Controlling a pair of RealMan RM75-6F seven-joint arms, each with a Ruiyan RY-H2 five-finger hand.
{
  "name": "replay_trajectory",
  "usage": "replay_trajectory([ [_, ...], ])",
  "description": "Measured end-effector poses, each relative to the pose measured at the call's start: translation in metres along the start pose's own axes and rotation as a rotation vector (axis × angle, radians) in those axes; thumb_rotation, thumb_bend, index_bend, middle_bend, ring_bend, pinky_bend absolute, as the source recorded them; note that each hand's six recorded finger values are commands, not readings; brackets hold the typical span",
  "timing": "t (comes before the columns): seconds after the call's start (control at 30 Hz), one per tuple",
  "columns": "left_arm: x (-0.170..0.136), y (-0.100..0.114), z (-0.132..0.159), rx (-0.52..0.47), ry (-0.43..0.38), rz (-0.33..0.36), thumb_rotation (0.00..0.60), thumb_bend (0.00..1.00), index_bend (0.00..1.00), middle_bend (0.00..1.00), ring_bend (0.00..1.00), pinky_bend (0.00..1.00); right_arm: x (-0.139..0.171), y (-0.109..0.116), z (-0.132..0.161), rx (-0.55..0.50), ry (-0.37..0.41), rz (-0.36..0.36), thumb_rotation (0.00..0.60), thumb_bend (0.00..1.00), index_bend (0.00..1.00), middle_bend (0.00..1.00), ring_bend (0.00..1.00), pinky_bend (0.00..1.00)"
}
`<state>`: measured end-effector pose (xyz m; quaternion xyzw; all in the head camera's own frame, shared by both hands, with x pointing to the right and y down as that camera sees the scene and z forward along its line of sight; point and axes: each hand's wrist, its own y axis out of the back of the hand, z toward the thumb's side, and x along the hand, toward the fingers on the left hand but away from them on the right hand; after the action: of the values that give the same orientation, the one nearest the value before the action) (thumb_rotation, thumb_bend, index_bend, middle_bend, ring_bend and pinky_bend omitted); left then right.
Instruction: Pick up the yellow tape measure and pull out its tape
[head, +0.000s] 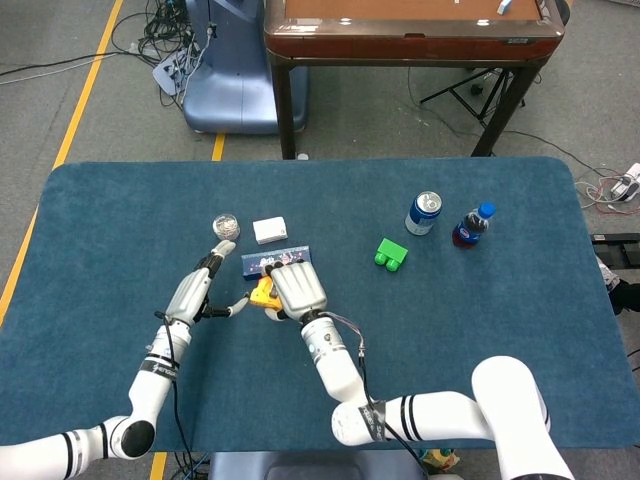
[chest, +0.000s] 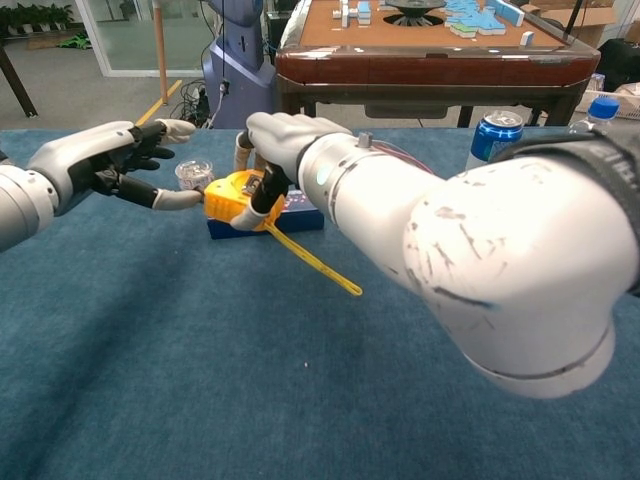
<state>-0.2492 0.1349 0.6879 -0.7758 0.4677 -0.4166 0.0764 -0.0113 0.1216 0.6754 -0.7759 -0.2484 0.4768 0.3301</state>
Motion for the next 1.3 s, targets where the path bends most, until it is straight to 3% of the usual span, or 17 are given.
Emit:
replay_trajectory([
  [0.53, 0.004, 0.018, -0.011, 0.028, 0.034, 0.051, 0.6, 0.25, 0.01, 0.0, 0.0, 0.0, 0.005, 0.0, -0.004, -0.003, 0.002, 0.007, 0.6, 0.79, 0.64, 0.64, 0.55, 0.37],
  [0.97, 0.004, 0.02, -0.016, 0.042, 0.046, 0.034, 0.6, 0.26, 0.23, 0.0, 0.0, 0.0, 0.005, 0.001, -0.008, -0.004, -0.004, 0.003, 0.6, 0.79, 0.64, 0.64, 0.55, 0.37],
  [1.3, 0.004, 0.021, -0.018, 0.048, 0.051, 0.034, 0.6, 0.34, 0.26, 0.0, 0.0, 0.0, 0.005, 0.001, -0.01, -0.005, -0.006, 0.003, 0.6, 0.79, 0.64, 0.64, 0.56, 0.37],
])
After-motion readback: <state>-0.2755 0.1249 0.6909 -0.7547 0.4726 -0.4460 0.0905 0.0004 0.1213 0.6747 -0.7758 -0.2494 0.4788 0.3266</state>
